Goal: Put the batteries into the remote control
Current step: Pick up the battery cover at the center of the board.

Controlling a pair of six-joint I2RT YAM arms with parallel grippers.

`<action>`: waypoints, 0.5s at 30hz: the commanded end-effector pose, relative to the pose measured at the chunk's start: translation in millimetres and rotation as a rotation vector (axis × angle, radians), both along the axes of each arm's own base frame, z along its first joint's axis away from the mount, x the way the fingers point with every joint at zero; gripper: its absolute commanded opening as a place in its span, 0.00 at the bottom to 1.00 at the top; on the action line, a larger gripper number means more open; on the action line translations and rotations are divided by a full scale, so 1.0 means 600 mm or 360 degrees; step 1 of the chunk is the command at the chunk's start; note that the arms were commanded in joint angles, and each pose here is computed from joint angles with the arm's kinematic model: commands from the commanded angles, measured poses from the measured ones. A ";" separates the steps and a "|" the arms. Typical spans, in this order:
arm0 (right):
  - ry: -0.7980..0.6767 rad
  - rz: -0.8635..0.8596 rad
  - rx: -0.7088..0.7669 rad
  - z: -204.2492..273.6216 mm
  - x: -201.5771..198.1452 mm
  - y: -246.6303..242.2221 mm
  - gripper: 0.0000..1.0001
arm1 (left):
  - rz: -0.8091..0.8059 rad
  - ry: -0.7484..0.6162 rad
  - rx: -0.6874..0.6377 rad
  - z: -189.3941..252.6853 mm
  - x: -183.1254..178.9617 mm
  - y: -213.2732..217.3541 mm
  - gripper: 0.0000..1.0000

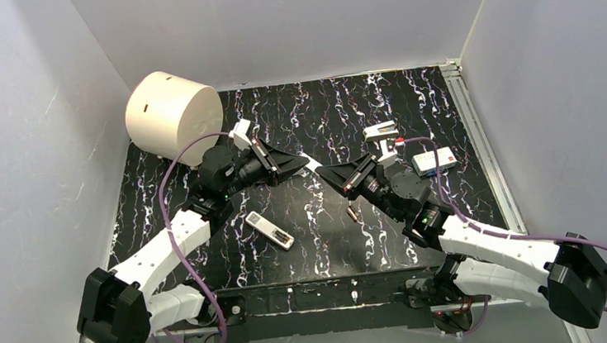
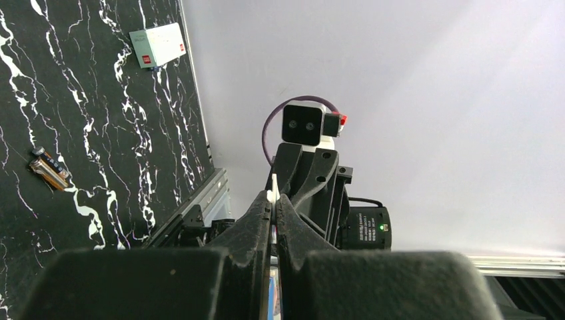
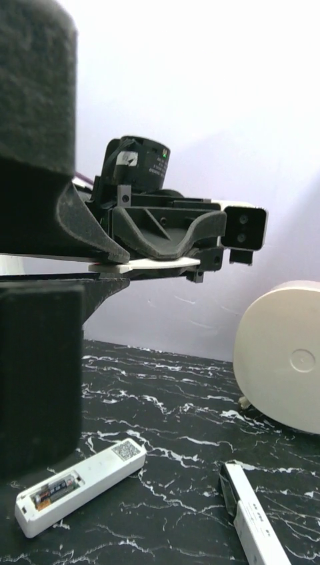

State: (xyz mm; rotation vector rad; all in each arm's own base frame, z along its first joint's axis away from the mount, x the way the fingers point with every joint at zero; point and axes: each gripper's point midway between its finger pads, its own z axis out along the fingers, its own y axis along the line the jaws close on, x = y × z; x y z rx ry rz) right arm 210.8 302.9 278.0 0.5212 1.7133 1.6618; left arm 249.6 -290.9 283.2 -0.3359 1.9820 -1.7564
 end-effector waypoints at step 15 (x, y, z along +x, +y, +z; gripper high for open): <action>0.0003 0.0354 -0.0718 -0.117 -0.035 0.035 0.01 | 0.0417 0.0294 0.1563 -0.250 -0.036 0.228 0.74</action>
